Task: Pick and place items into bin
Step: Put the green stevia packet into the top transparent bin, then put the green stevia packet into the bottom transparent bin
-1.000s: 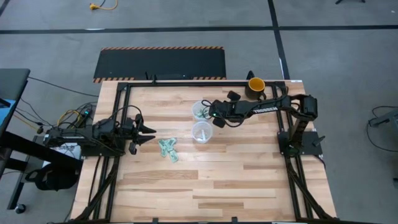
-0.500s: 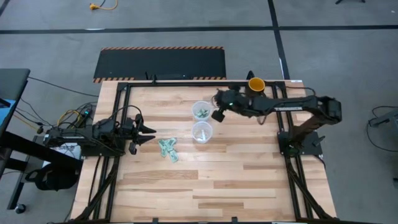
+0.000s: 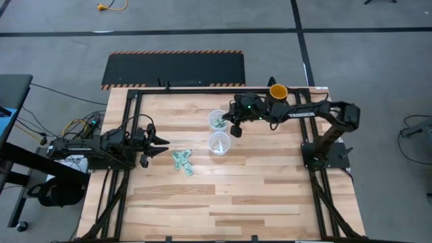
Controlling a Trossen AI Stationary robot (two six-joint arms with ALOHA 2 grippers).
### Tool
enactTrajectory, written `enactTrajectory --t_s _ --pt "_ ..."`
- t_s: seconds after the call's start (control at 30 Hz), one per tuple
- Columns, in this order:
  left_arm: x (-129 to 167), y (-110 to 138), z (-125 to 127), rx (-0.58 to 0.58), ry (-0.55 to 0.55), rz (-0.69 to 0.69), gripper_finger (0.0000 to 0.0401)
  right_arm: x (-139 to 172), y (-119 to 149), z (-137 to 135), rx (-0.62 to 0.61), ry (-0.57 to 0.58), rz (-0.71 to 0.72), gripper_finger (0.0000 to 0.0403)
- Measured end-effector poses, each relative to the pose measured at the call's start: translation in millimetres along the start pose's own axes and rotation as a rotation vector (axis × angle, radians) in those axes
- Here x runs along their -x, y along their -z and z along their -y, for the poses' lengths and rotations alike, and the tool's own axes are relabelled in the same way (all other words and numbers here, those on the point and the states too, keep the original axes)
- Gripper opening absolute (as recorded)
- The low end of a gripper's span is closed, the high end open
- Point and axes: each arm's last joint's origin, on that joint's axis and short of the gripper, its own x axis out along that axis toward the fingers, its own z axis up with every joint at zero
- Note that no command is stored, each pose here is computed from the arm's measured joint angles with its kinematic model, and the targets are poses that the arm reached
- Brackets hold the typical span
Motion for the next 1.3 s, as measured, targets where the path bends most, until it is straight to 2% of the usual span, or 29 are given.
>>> enactTrajectory --t_s 0.53,0.93,1.2,1.3 --pt "0.0 0.2 0.0 0.0 0.0 -0.001 0.0114 -3.1 -0.9 -0.3 0.016 0.0 0.025 0.0004" --pt "0.0 0.0 0.0 0.0 0.0 0.0 0.0114 -3.1 -1.4 -0.1 0.011 0.002 0.029 0.0083" --pt "0.0 0.1 0.0 0.0 0.0 0.0 0.0114 1.7 -6.9 -2.2 -0.036 -0.001 0.049 0.0087" --pt "0.0 0.1 0.0 0.0 0.0 0.0 0.0114 12.3 -14.4 -8.9 -0.009 -0.017 0.05 0.0087"
